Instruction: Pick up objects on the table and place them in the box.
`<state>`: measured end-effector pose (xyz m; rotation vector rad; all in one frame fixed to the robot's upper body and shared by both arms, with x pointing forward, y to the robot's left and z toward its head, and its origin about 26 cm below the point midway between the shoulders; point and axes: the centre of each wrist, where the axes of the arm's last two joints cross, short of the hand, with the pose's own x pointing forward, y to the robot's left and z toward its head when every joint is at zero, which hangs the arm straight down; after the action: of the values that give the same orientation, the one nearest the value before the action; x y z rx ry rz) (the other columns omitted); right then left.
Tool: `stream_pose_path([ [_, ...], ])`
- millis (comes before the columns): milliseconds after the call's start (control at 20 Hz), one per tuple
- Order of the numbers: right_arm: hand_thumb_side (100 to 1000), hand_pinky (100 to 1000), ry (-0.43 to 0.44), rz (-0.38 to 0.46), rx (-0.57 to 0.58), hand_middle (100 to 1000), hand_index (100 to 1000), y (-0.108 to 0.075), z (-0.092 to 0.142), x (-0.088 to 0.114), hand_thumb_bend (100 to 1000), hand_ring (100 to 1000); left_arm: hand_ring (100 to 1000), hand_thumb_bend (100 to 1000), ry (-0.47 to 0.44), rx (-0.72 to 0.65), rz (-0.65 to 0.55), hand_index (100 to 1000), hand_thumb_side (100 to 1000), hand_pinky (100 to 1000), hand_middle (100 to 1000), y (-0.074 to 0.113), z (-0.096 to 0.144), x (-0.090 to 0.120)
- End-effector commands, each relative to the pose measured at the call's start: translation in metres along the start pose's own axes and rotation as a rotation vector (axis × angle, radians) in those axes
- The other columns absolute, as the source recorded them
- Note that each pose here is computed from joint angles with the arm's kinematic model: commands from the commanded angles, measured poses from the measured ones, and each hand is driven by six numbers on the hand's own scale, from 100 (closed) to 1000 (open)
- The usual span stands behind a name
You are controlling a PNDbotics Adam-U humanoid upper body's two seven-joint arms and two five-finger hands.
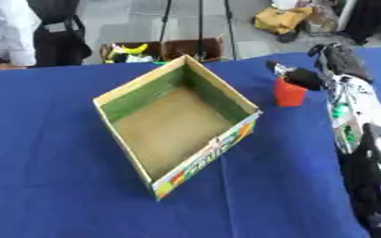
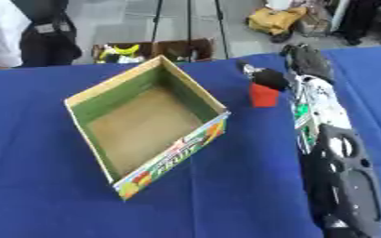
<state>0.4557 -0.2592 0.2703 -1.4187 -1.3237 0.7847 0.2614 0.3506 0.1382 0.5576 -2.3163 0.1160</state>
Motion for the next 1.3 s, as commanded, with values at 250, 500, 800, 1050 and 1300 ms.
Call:
stream_pose_path([
  [250, 851, 619, 0.045, 0.080, -0.046, 632, 815, -0.008, -0.001, -0.012, 660, 698, 580, 524, -0.033, -0.003, -0.008, 916, 940, 439, 650, 0.002, -0.006, 0.007],
  [500, 866, 618, 0.077, 0.117, -0.050, 628, 814, -0.004, 0.000, -0.015, 667, 693, 580, 522, -0.034, -0.002, -0.007, 916, 939, 439, 650, 0.002, -0.007, 0.007],
  [800, 877, 606, 0.074, 0.105, -0.026, 611, 801, 0.001, 0.004, -0.013, 669, 682, 580, 519, -0.033, -0.002, -0.007, 916, 937, 438, 650, 0.002, -0.007, 0.007],
  [1050, 870, 585, 0.077, 0.091, -0.023, 588, 777, 0.006, 0.007, -0.011, 668, 663, 580, 517, -0.032, -0.001, -0.007, 915, 934, 438, 651, 0.002, -0.007, 0.007],
  [1300, 847, 573, 0.081, 0.067, -0.016, 592, 786, 0.011, 0.009, -0.008, 652, 655, 580, 519, -0.030, -0.001, -0.007, 914, 932, 437, 651, 0.002, -0.007, 0.007],
])
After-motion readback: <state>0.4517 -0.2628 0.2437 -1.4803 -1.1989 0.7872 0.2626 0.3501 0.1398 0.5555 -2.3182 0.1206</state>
